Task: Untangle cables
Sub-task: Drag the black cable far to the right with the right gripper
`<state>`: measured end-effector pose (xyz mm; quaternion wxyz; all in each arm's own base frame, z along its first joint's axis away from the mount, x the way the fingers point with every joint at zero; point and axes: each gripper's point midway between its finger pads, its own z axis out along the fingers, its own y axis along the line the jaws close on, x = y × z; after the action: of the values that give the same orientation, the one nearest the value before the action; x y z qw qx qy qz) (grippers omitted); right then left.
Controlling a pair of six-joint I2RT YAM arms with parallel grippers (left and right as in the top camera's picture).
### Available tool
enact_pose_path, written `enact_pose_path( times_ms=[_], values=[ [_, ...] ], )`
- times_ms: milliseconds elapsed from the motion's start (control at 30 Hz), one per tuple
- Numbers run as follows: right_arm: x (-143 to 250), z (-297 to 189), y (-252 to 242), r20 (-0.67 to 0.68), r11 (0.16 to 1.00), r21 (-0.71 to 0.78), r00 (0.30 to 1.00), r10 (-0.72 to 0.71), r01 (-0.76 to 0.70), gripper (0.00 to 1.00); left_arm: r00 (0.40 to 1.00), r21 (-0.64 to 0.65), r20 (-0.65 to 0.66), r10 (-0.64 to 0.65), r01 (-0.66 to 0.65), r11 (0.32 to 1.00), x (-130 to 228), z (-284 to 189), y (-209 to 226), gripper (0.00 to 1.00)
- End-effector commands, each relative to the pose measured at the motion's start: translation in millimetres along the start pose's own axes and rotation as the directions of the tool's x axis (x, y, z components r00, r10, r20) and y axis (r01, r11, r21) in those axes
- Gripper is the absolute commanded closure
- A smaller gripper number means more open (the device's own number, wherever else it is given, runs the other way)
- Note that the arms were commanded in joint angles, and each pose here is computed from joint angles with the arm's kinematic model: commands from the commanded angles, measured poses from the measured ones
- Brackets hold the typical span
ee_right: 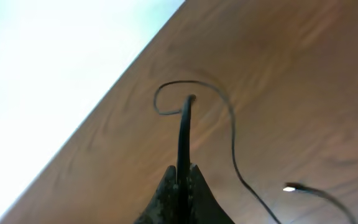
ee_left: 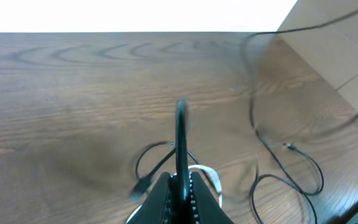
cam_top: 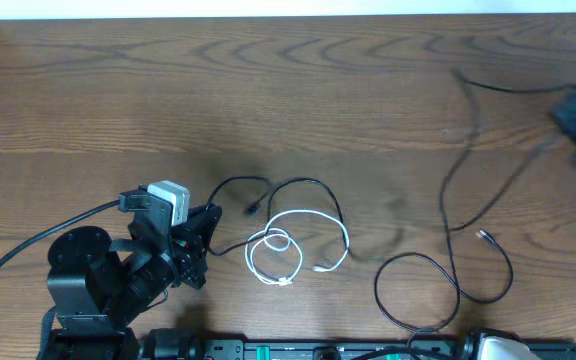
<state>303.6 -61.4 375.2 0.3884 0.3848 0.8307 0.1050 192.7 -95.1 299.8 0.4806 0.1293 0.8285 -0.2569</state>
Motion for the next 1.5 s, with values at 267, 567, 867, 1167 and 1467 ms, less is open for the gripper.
enact_pose_path(
  times_ms=[267,567,867,1167,1467],
  values=[
    [-15,-4,-18,-0.023,0.997,-0.052,0.998,-0.06,0.059,0.99,1.0,0.003,0.004,0.01,-0.01,1.0,-1,-2,-2,0.92],
    [23,27,-43,-0.27,0.998,0.054,0.963,-0.018,0.034,0.99,1.0,0.002,-0.014,-0.002,0.002,1.0,4,-2,-1,0.93],
    [90,23,-79,-0.515,0.959,0.27,0.83,0.214,-0.08,0.99,1.0,0.002,-0.015,-0.002,0.002,1.0,4,-2,-1,0.93],
    [107,47,-97,-0.53,0.935,0.339,0.8,0.281,-0.104,0.99,1.0,0.002,-0.014,-0.002,0.002,1.0,4,-2,-1,0.92],
    [22,106,-111,-0.194,0.945,0.266,0.949,0.247,-0.191,0.99,1.0,0.002,-0.014,-0.002,0.002,1.0,4,-2,-1,0.93]
  ],
)
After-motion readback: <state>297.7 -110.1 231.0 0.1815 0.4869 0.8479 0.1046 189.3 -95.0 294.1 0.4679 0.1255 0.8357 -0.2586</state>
